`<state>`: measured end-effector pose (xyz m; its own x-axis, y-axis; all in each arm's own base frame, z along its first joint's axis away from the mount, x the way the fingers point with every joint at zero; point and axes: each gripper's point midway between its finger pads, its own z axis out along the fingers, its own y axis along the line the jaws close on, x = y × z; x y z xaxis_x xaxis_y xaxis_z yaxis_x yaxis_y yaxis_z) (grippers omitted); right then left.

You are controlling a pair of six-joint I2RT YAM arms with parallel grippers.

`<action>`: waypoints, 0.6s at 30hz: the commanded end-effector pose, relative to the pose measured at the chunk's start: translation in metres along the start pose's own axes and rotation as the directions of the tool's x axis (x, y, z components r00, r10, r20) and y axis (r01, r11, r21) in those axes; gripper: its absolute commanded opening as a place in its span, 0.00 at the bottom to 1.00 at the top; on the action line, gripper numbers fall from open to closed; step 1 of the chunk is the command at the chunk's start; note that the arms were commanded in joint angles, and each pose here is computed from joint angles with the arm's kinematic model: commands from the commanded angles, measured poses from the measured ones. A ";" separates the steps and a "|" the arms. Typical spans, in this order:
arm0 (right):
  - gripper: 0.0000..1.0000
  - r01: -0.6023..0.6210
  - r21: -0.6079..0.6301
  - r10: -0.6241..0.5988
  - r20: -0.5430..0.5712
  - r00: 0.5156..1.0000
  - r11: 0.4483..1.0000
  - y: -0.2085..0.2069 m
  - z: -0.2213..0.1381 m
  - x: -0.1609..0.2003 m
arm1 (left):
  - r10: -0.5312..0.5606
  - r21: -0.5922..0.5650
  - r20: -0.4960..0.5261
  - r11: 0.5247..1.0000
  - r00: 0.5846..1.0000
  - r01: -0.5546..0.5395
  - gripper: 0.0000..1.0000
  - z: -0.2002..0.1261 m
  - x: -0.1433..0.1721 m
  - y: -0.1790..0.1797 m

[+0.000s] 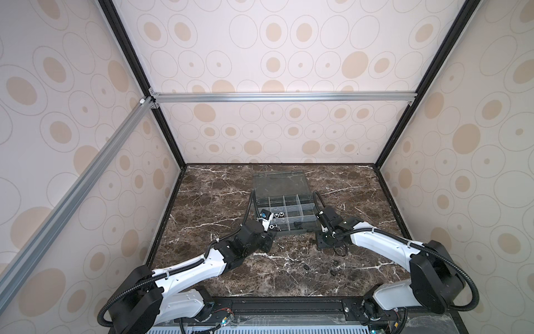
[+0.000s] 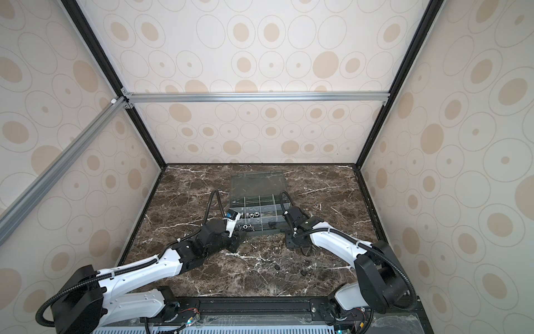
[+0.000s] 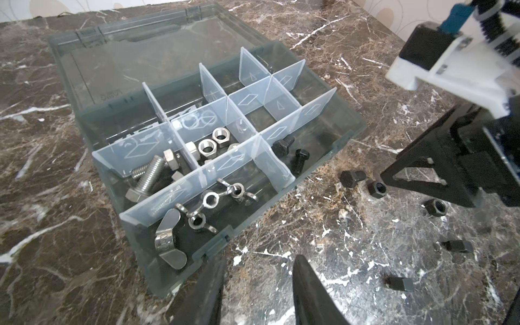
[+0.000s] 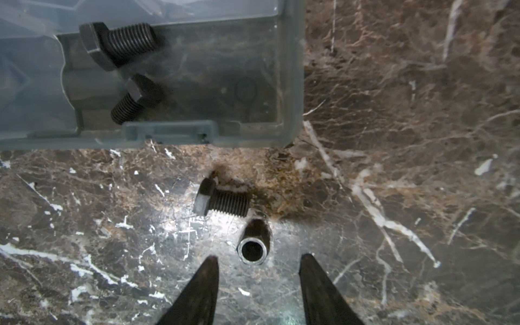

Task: Sort the screws and nuts into containers
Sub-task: Pick up the screw from the center of the table.

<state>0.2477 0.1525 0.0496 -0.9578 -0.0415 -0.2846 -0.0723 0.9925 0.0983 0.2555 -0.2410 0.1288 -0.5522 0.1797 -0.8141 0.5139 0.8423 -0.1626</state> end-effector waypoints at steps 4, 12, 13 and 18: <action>0.52 -0.024 -0.007 0.024 0.016 1.000 1.000 0.016 0.007 -0.011 | -0.054 -0.023 0.027 0.998 0.998 0.055 0.42 -0.011 0.001 0.009; 0.54 -0.061 -0.007 0.062 0.026 0.998 0.998 0.020 0.015 -0.019 | -0.081 -0.017 0.031 0.997 0.996 0.082 0.42 -0.015 0.008 0.011; 0.54 -0.062 -0.004 0.062 0.025 0.998 0.998 0.021 0.016 -0.019 | -0.082 -0.016 0.028 0.996 0.996 0.082 0.42 -0.014 0.009 0.011; 0.54 -0.071 0.004 0.071 0.030 0.997 0.997 0.023 0.020 -0.021 | -0.089 -0.015 0.027 0.996 0.996 0.090 0.42 -0.015 0.011 0.011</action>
<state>0.2663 0.1754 0.0370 -0.9565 0.0125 -0.2915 -0.0238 0.9924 0.1208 0.2441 -0.2251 0.1228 -0.5754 0.1219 -0.8087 0.4730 0.8563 -0.2074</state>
